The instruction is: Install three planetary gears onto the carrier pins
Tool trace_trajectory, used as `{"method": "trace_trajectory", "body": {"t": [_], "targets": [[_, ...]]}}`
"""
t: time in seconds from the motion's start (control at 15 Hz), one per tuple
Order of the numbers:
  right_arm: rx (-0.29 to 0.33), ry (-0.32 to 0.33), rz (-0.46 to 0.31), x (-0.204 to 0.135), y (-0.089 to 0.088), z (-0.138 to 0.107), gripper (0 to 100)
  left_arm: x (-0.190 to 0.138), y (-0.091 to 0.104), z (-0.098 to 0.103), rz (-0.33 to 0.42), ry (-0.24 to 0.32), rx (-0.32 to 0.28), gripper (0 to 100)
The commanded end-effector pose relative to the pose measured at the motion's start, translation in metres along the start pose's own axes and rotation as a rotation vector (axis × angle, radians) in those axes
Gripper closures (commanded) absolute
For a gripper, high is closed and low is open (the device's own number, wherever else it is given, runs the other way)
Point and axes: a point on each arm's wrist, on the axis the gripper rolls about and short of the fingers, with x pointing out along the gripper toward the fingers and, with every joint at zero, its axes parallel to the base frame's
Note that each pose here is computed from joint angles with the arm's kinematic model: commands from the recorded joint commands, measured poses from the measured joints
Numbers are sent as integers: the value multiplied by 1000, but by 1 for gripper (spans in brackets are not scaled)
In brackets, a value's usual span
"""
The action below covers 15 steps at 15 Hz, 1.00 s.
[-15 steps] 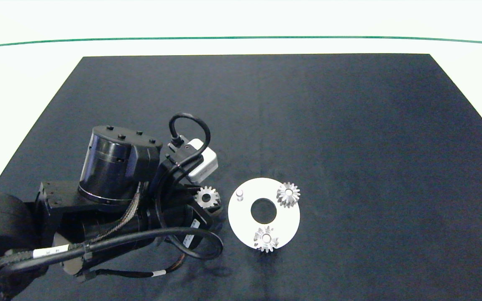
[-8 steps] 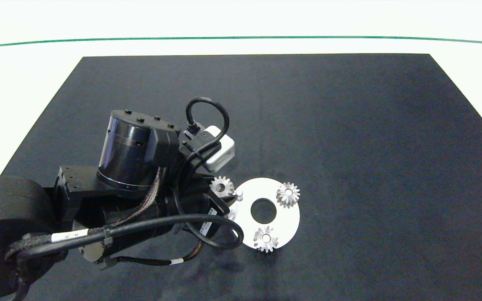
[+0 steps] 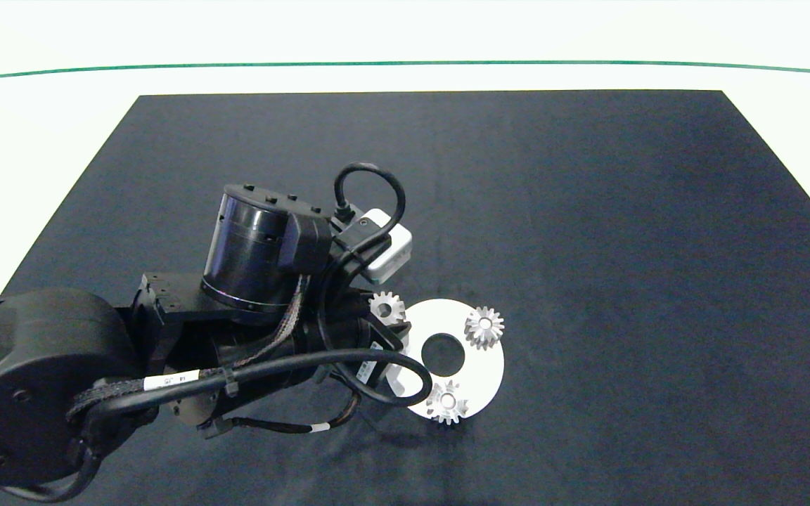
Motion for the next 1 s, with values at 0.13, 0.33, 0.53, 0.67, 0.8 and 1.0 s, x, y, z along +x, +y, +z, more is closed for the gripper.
{"method": "trace_trajectory", "body": {"t": [0.13, 0.33, 0.53, 0.67, 0.8, 1.0], "targets": [[-3, 6, -1, 1, 0, 0, 0, 7, -6, 2, -8, -20, 3, 100], [-3, 6, -1, 1, 0, 0, 0, 11, -11, 3, -18, -25, 6, 100], [-3, 4, 1, 0, 0, 0, 0, 16, -14, 3, -25, -24, 11, 100], [-3, 4, 1, 0, 0, 0, 0, 19, -15, 1, -24, -16, 12, 100], [-3, 4, 1, 0, 0, 0, 0, 20, -15, 1, -25, -13, 13, 100], [-3, 3, 0, 0, 0, 0, 0, 20, -14, 1, -8, -11, 17, 100]]}}
